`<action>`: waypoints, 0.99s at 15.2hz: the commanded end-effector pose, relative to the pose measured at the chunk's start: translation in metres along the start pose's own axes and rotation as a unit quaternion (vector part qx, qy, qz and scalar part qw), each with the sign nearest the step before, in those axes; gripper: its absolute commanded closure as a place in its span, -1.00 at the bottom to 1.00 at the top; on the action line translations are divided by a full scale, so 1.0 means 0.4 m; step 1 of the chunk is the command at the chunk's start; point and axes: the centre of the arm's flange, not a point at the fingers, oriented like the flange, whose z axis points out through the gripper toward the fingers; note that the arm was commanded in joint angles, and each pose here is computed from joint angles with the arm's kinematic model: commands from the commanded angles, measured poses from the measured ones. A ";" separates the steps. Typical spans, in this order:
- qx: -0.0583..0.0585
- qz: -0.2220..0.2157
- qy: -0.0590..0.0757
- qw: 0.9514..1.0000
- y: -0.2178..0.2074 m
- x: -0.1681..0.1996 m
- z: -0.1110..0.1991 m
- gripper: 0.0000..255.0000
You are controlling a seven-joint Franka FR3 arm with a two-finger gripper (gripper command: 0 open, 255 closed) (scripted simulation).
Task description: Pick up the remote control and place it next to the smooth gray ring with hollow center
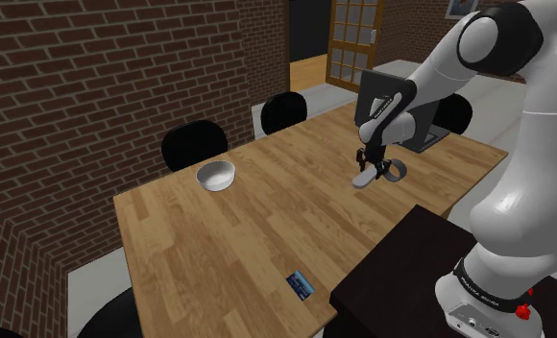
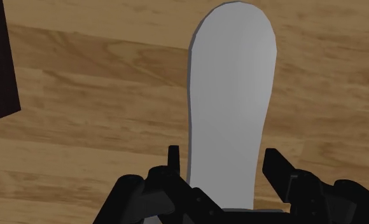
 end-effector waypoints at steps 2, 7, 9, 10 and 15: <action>0.000 0.000 0.000 1.000 -0.002 0.000 0.038 1.00; 0.000 0.000 0.000 1.000 -0.003 -0.001 0.104 1.00; 0.000 0.000 0.000 1.000 -0.004 -0.001 0.142 1.00; 0.000 0.000 0.000 1.000 -0.004 -0.001 0.142 1.00; 0.000 0.000 0.000 1.000 -0.004 -0.001 0.142 1.00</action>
